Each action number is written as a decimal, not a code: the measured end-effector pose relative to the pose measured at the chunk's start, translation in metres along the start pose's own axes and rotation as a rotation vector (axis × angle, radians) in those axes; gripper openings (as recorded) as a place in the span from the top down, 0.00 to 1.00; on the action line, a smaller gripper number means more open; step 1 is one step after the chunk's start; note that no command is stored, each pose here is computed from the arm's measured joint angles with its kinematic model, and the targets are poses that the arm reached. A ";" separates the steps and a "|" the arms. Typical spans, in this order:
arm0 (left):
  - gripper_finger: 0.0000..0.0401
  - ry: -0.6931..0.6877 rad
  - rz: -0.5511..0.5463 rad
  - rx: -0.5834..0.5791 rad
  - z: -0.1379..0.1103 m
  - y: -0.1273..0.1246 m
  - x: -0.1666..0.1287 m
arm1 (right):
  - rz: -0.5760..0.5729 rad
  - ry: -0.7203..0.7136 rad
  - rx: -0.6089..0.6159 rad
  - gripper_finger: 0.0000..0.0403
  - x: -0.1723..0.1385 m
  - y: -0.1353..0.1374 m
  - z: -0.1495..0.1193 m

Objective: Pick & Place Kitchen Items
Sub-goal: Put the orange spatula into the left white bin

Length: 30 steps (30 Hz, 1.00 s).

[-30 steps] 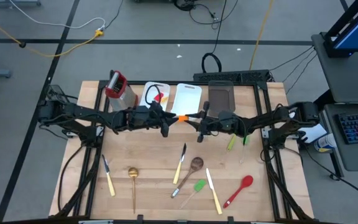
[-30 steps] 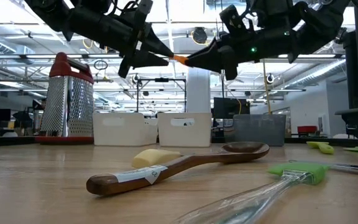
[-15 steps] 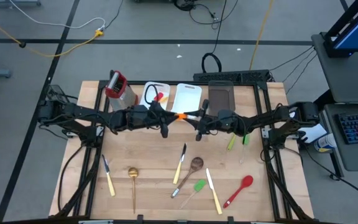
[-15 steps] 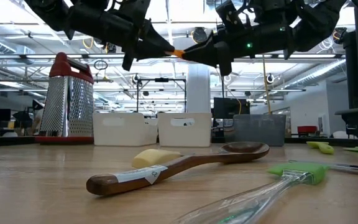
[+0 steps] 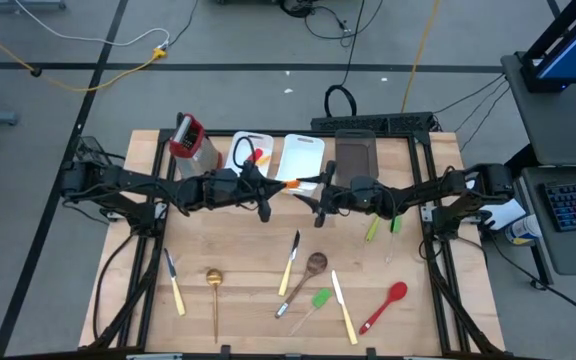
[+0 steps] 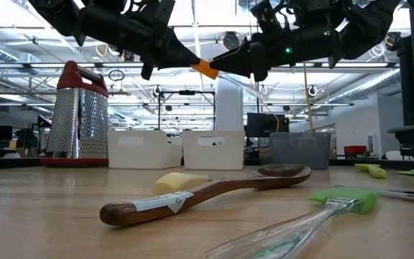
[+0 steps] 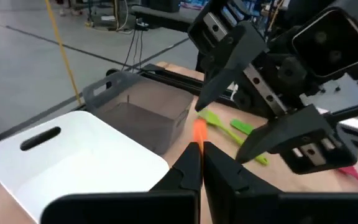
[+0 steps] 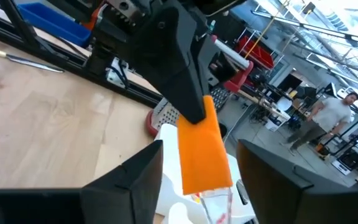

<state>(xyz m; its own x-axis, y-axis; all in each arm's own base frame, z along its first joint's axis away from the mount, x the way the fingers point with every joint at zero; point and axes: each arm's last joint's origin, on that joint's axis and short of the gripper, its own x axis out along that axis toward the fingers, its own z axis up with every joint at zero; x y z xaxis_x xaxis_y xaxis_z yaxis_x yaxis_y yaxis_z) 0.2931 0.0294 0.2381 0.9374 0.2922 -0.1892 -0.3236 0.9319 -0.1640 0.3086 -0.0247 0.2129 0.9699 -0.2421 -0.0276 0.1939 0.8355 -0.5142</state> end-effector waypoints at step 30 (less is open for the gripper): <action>0.99 0.352 0.679 0.333 0.002 0.046 -0.068 | 0.112 0.082 -0.080 0.51 -0.004 0.020 -0.003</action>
<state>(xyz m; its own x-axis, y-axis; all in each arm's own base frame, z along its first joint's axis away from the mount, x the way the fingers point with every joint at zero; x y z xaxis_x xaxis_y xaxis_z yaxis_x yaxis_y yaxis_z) 0.2145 0.0527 0.2450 0.4393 0.7807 -0.4445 -0.6969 0.6084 0.3797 0.3082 -0.0087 0.1998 0.9690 -0.1913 -0.1566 0.0693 0.8183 -0.5706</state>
